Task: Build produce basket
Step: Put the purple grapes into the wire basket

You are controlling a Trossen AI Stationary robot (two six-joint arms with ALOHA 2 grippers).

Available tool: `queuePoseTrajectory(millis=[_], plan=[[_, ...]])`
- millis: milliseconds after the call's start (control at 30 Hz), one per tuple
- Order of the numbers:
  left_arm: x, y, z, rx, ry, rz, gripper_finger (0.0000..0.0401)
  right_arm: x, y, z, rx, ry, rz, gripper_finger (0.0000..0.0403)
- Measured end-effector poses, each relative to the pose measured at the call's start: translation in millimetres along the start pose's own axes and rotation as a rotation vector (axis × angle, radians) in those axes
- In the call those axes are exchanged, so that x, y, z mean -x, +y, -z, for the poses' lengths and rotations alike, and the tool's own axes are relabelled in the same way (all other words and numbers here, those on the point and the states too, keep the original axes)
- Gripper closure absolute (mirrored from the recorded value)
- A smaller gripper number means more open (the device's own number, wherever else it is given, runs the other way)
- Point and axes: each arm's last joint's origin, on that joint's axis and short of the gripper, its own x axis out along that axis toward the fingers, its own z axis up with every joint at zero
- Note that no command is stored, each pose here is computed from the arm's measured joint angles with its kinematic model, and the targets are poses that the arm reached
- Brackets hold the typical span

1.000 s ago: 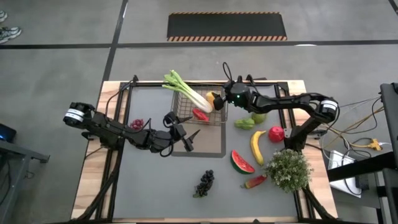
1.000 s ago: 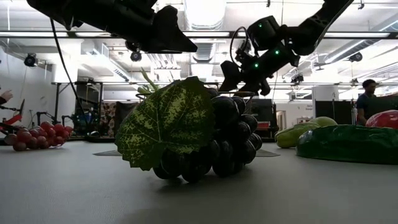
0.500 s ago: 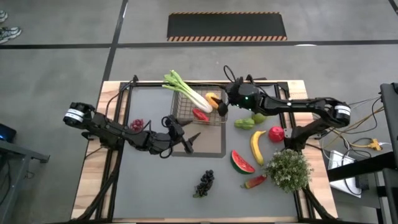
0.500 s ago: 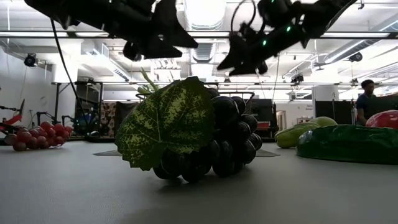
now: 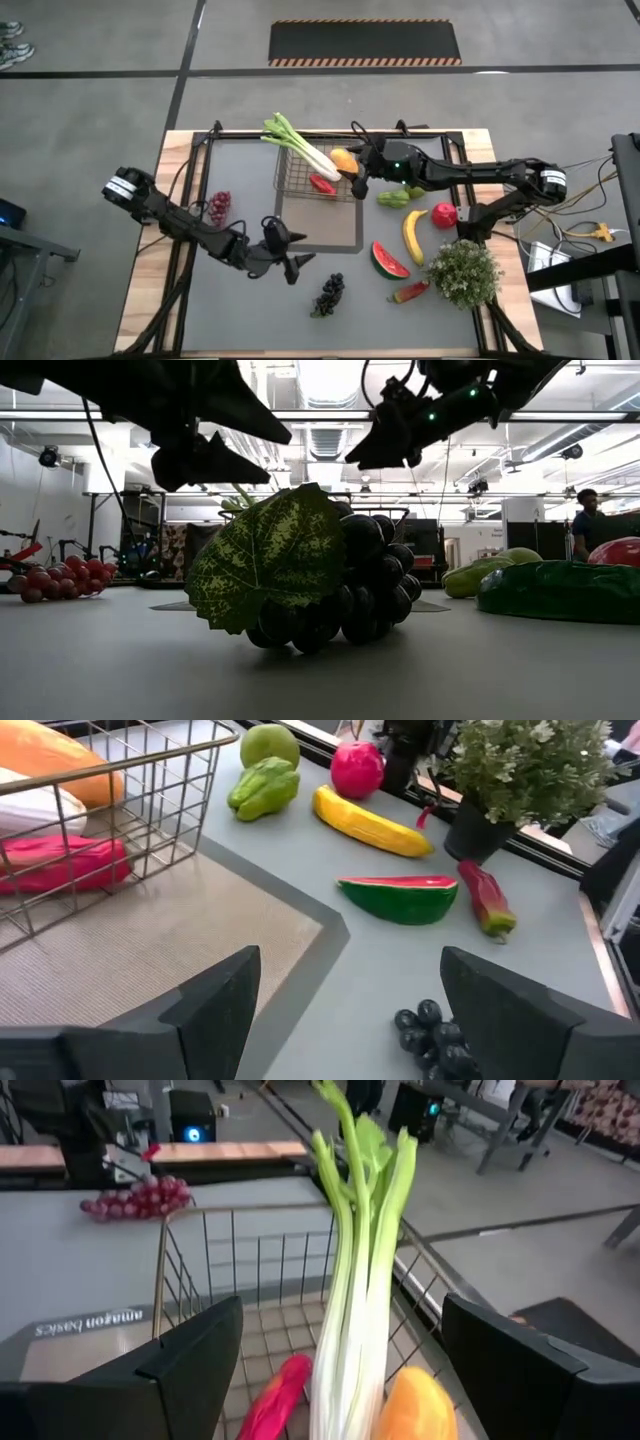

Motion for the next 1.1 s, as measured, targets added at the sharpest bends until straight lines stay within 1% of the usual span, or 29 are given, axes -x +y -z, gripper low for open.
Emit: queuePoseTrajectory(millis=[233, 533, 600, 667, 733, 800, 833, 900, 967, 1000, 1100], plan=[[-2, 2, -2, 0.003, -0.005, -0.014, 0.0108, -10, 2, 10, 0.006, 0.042, -0.003, 0.0078], [-3, 4, -2, 0.003, -0.019, -0.034, 0.0108, -10, 1, 10, 0.016, 0.042, -0.001, 0.0078], [-3, 5, -3, 0.005, -0.024, -0.052, 0.0108, -10, 1, 10, 0.016, 0.042, -0.001, 0.0078], [-5, 10, -3, 0.040, -0.037, -0.109, 0.0109, -10, 1, 10, 0.016, 0.042, -0.001, 0.0078], [-5, 18, -6, 0.087, -0.019, -0.166, 0.0109, -10, 1, 10, 0.018, 0.042, -0.001, 0.0078], [-6, 26, -15, 0.148, 0.030, -0.237, 0.0109, -10, 1, 10, 0.021, 0.042, -0.001, 0.0078], [-5, 31, -20, 0.180, 0.079, -0.280, 0.0109, -10, 1, 10, 0.023, 0.042, 0.000, 0.0078], [-2, 44, -26, 0.217, 0.205, -0.417, 0.0112, -10, 1, 10, 0.031, 0.042, 0.000, 0.0078], [4, 58, -33, 0.244, 0.310, -0.581, 0.0116, -10, 1, 10, 0.033, 0.042, -0.001, 0.0078], [8, 64, -36, 0.244, 0.347, -0.661, 0.0118, -10, 1, 10, 0.033, 0.042, 0.000, 0.0078], [15, 81, -44, 0.252, 0.416, -0.843, 0.0120, -10, 1, 10, 0.033, 0.044, -0.001, 0.0078]])
